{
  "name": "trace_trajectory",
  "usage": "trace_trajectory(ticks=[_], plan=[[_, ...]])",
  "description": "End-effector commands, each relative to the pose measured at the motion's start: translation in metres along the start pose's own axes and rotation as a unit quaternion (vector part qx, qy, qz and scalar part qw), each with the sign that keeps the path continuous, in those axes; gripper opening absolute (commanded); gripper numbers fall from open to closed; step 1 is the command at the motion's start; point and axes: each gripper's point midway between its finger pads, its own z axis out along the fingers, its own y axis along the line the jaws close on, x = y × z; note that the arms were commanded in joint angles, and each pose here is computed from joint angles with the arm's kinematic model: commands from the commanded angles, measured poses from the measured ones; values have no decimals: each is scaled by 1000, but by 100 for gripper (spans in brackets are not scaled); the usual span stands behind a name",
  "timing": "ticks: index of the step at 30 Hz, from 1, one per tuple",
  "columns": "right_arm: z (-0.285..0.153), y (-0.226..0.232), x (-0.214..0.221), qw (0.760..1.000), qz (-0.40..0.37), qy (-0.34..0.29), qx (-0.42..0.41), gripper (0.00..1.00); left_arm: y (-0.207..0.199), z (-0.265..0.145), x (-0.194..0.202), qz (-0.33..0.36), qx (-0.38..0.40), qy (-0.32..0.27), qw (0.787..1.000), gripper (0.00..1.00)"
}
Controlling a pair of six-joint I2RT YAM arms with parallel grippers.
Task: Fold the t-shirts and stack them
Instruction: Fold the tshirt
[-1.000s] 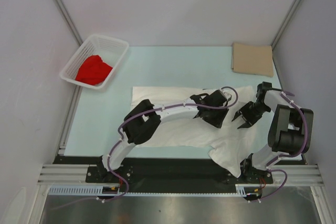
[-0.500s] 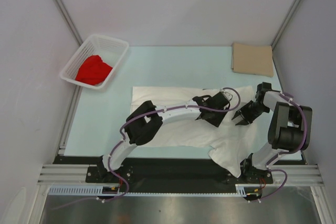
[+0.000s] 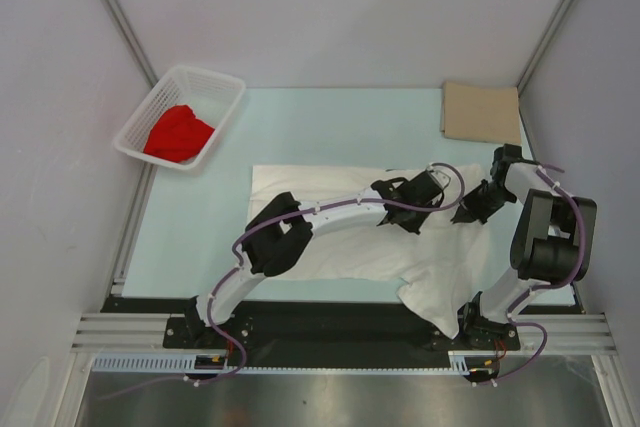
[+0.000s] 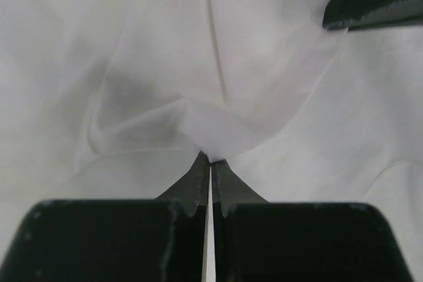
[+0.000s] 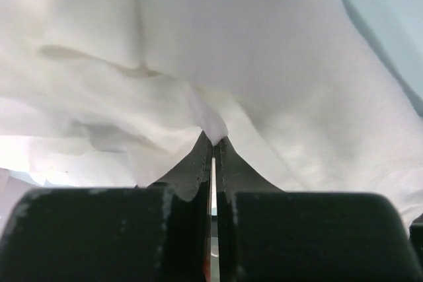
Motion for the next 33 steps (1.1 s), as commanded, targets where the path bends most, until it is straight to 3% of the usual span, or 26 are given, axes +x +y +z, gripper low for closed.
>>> trace_trajectory(ticks=[1, 16, 27, 28, 29, 31, 33], plan=[[-12, 6, -12, 1000, -16, -11, 10, 0, 2, -19, -26, 44, -13, -25, 999, 0], [-34, -13, 2, 997, -36, -7, 69, 0, 20, -71, -5, 146, -18, 45, 988, 0], [-26, -40, 35, 996, 14, 24, 83, 3, 7, -80, 22, 186, 29, 77, 979, 0], [-25, -40, 37, 996, 21, 27, 80, 5, 9, -80, 23, 185, 27, 80, 979, 5], [-24, -40, 40, 996, 30, 35, 75, 19, 9, -82, 23, 184, 28, 81, 979, 26], [-25, -40, 41, 997, 33, 35, 65, 29, 18, -83, 25, 171, 20, 79, 982, 49], [-36, -38, 31, 998, 35, 11, 54, 40, 29, -101, 8, 145, 21, 50, 988, 63]])
